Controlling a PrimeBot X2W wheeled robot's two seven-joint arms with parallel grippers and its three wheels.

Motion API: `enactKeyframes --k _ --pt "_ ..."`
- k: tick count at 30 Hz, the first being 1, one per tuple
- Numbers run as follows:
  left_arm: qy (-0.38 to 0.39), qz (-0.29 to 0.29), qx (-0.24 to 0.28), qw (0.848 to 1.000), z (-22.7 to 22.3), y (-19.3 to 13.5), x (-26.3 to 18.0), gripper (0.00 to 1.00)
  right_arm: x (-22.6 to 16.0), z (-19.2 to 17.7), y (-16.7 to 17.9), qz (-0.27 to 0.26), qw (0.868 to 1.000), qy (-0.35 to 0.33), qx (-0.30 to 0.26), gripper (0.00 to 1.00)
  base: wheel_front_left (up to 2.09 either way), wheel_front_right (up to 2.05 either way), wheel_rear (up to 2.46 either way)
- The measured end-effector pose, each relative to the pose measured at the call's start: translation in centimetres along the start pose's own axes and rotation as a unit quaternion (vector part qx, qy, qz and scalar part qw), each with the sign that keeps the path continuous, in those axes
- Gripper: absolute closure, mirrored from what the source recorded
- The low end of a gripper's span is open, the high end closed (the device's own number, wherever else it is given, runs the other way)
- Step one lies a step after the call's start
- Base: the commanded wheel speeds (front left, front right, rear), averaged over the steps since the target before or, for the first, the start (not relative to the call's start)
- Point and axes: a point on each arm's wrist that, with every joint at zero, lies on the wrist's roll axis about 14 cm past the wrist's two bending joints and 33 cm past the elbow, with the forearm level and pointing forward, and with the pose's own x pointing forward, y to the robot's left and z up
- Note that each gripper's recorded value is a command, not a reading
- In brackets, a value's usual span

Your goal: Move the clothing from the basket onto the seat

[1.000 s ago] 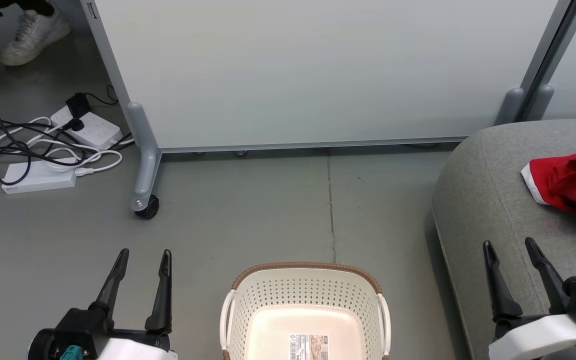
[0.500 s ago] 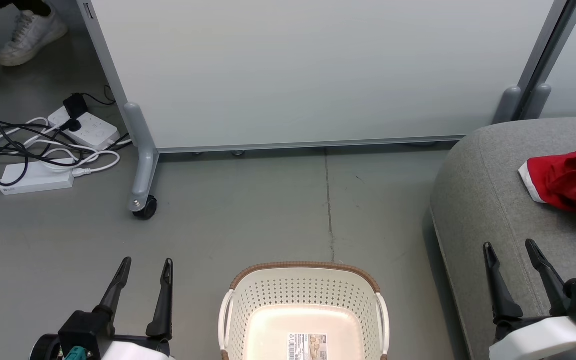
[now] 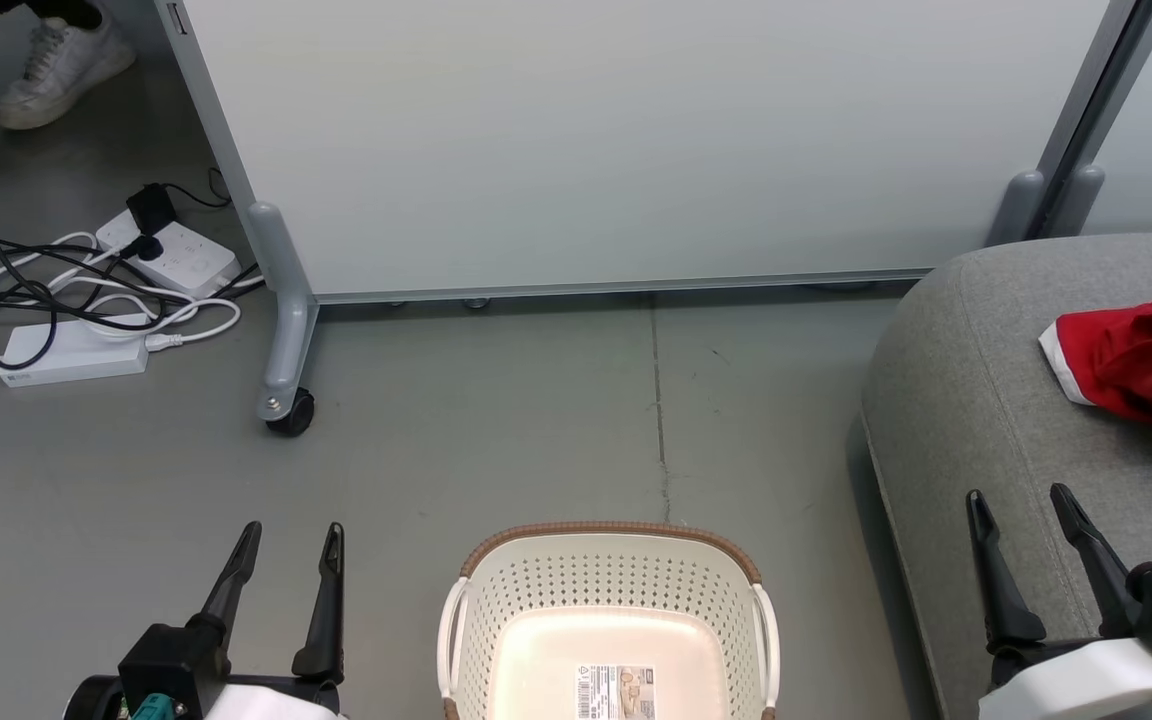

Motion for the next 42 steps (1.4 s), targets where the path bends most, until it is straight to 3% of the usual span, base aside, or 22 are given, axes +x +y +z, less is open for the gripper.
enactKeyframes --k 6,7,11,24,42 --pt "-0.001 0.003 -0.002 1.0 0.0 0.1 0.2 0.0 0.1 0.1 0.0 0.001 1.0 -0.001 0.004 0.0 0.0 0.0 0.0" --pt "-0.004 0.005 -0.002 1.0 0.2 0.1 0.3 1.0 0.1 0.1 0.1 0.001 1.0 -0.001 0.004 1.0 0.0 0.0 0.0" --pt "0.021 0.007 -0.016 1.0 -1.4 -0.2 -0.4 1.0 -0.2 -1.2 0.2 0.0 1.0 0.017 0.02 1.0 0.0 0.0 0.0" --pt "0.056 0.031 -0.13 0.989 -2.5 0.7 0.5 1.0 0.1 -1.9 -0.8 -0.015 0.989 0.021 0.144 1.0 0.0 0.0 0.0" --pt "0.072 0.045 -0.267 0.96 -2.7 0.9 1.8 1.0 0.7 -2.4 -2.3 -0.035 0.959 0.017 0.281 1.0 0.0 0.0 0.0"
